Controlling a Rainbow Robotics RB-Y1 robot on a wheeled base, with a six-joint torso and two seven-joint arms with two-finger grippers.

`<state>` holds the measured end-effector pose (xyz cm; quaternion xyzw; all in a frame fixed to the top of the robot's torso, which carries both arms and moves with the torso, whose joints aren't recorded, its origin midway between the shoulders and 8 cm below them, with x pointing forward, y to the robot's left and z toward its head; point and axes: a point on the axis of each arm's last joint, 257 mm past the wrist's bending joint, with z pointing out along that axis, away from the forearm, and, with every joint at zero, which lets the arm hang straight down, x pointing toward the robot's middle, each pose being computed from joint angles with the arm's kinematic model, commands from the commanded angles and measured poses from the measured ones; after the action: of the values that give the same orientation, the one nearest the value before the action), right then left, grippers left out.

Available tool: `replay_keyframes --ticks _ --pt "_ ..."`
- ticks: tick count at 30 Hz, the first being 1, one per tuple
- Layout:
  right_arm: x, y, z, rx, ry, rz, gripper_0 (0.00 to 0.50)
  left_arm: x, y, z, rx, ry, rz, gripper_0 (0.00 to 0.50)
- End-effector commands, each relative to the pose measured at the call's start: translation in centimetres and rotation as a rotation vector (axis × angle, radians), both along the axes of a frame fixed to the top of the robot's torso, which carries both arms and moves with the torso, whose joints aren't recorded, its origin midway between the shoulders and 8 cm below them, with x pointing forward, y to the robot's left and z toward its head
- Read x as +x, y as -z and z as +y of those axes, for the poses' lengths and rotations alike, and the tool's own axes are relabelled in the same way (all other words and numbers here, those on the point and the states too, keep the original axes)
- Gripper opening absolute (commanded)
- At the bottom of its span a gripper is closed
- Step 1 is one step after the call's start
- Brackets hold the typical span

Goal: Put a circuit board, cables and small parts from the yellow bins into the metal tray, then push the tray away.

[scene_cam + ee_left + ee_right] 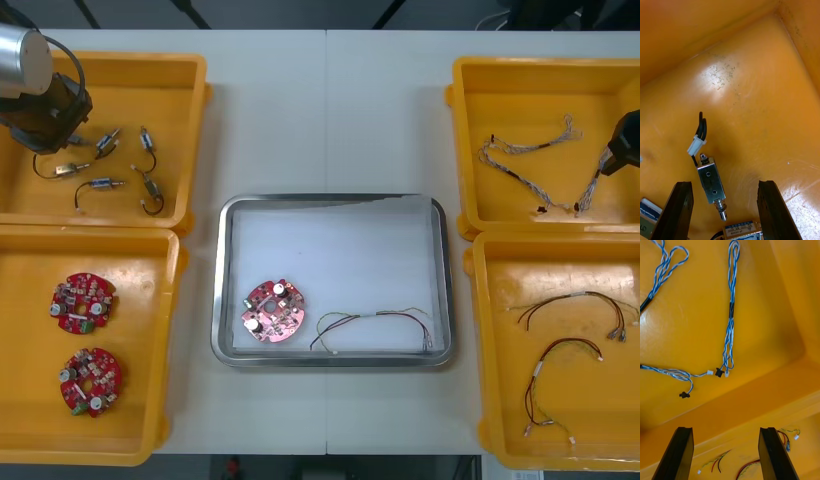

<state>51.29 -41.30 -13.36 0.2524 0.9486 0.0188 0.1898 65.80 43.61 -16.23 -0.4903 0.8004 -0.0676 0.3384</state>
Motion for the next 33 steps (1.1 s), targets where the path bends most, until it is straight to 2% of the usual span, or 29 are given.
replay_keyframes --ticks 1,8,12,16,20,27,31,32,33 --pt "2.1 -3.4 -1.7 -0.050 0.037 -0.061 0.500 -0.4 0.0 0.9 0.078 0.065 0.034 0.500" --pt "4.3 -2.8 -2.1 -0.028 0.077 -0.087 0.500 -0.7 0.4 1.6 0.082 0.061 0.046 0.500" --pt "5.8 -2.3 -2.8 -0.017 0.109 -0.120 0.500 -1.2 1.2 1.9 0.097 0.069 0.067 0.500" --pt "7.1 -1.6 -3.5 -0.003 0.130 -0.155 0.500 -0.9 2.0 2.0 0.096 0.078 0.047 0.500" --pt "8.5 -1.0 -3.9 0.013 0.145 -0.203 0.500 -0.9 2.2 1.8 0.088 0.081 0.047 0.500" --pt "9.9 0.8 -3.9 0.013 0.156 -0.234 0.500 -0.9 2.3 1.8 0.091 0.088 0.045 0.500" --pt "10.4 2.3 -4.1 -0.004 0.159 -0.235 0.500 -0.9 2.9 1.9 0.089 0.092 0.037 0.387" --pt "10.5 2.6 -4.2 -0.006 0.161 -0.238 0.500 -1.0 3.0 1.9 0.087 0.093 0.038 0.343" --pt "10.7 2.9 -4.2 -0.009 0.157 -0.242 0.500 -1.0 3.1 1.9 0.092 0.096 0.042 0.257"
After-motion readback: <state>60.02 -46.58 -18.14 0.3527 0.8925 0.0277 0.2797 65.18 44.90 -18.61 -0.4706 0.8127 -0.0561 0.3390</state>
